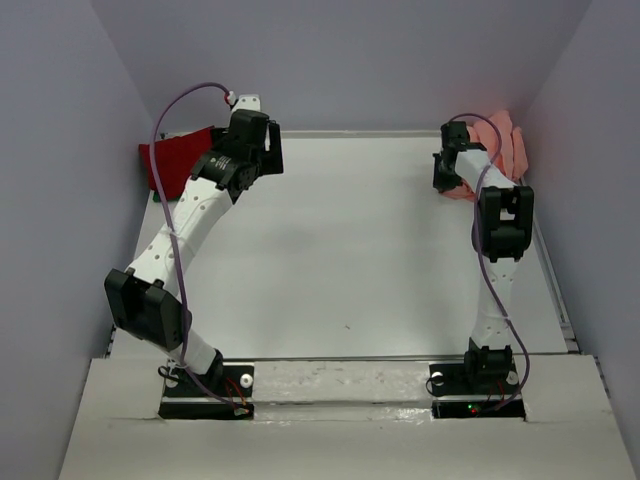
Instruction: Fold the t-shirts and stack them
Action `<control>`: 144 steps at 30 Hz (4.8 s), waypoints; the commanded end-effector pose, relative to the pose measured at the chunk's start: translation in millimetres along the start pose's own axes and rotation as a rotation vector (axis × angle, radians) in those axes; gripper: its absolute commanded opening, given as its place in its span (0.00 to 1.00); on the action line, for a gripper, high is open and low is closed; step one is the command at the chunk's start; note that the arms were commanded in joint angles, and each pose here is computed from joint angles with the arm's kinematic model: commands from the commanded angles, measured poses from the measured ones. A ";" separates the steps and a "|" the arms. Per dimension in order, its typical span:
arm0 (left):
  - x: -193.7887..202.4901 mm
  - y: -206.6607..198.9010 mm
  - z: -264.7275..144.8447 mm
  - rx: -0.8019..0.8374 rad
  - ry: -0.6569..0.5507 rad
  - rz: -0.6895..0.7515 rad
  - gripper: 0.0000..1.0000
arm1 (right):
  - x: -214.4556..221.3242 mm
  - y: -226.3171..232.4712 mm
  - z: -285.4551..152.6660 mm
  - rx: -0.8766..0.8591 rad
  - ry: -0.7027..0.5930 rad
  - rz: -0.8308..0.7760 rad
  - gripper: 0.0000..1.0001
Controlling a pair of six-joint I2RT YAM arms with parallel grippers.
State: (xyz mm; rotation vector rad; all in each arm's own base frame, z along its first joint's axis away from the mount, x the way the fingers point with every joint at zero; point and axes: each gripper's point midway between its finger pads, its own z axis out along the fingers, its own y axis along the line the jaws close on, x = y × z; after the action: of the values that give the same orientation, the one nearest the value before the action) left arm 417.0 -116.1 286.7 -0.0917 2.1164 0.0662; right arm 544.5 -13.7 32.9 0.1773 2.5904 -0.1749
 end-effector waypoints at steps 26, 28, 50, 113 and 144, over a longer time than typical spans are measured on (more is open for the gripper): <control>36.5 31.4 -17.1 -0.123 -0.018 -0.111 0.99 | -79.0 107.4 -504.0 -0.096 -0.828 -0.178 0.00; 34.2 35.9 -20.1 -0.144 -0.042 -0.129 0.99 | -60.5 135.7 -538.2 -0.118 -0.904 -0.235 0.00; 32.0 51.7 -29.8 -0.211 -0.067 -0.140 0.99 | -62.6 128.3 -613.0 0.306 -1.158 -0.226 0.00; 34.5 46.8 -10.3 -0.244 -0.019 -0.047 0.99 | -163.1 13.6 -282.7 0.178 -0.678 -0.244 0.00; -16.4 108.5 -66.6 -0.464 -0.206 -0.239 0.99 | -62.6 149.1 -737.3 0.078 -1.506 -0.340 0.00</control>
State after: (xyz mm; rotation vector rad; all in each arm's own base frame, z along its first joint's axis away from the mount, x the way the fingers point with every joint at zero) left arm 353.3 -22.4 330.9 -0.5253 1.8661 0.3445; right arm 253.7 314.4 643.2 -0.4590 1.0913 -0.2851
